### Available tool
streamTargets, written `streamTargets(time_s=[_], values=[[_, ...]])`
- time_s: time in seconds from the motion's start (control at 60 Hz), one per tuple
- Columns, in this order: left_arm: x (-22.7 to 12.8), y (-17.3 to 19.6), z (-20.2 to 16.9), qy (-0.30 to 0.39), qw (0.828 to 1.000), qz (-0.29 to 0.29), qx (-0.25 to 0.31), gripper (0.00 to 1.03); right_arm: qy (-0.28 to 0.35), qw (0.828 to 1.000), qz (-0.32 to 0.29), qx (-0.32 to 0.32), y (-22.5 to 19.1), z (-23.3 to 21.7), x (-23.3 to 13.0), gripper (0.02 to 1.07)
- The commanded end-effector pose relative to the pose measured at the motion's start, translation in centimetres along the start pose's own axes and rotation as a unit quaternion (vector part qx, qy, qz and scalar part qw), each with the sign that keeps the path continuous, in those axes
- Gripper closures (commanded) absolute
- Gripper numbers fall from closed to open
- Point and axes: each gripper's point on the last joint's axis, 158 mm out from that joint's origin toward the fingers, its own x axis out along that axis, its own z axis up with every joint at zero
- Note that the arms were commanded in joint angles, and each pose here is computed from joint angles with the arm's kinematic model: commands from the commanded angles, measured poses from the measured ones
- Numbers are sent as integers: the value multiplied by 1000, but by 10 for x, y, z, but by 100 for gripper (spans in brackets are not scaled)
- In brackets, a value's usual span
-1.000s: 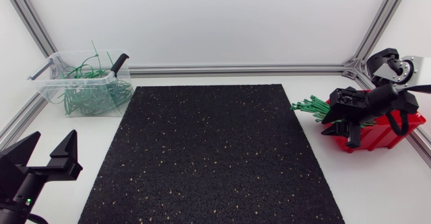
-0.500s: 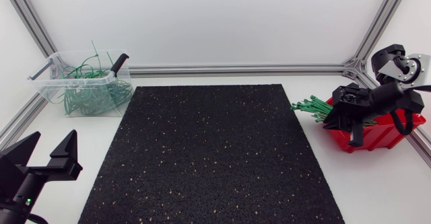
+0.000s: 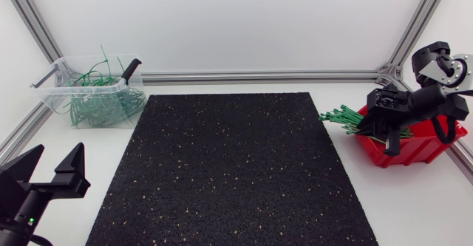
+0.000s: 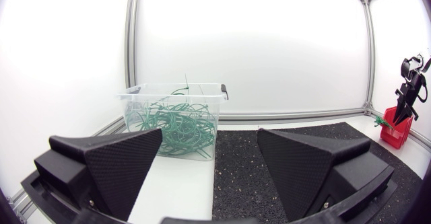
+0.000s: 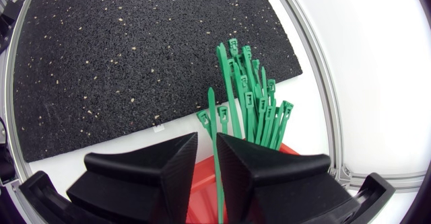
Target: Take a green cable tie from the red box, thread the tail through the head to close it, then place it in the transparent bin on the left.
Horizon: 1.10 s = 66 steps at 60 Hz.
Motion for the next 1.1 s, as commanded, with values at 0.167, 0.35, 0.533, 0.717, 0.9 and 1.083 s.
streamTargets(time_s=[0.167, 0.35, 0.533, 0.717, 0.9, 1.083], values=[[2, 0, -25, 31, 999, 1, -13, 5, -3, 1000, 1, 0, -9, 1, 11, 79], [2, 0, -25, 31, 999, 1, -13, 5, -3, 1000, 7, 0, -5, 2, 16, 79], [2, 0, -25, 31, 999, 1, -13, 5, -2, 1000, 16, 3, -1, 0, 24, 80], [2, 0, -25, 31, 999, 1, -13, 5, -1, 1000, 20, 5, 2, -3, 28, 84], [2, 0, -25, 31, 999, 0, -13, 5, -1, 1000, 20, 6, 0, -3, 26, 92], [2, 0, -25, 31, 999, 0, -13, 5, -1, 1000, 20, 7, -1, -3, 23, 98]])
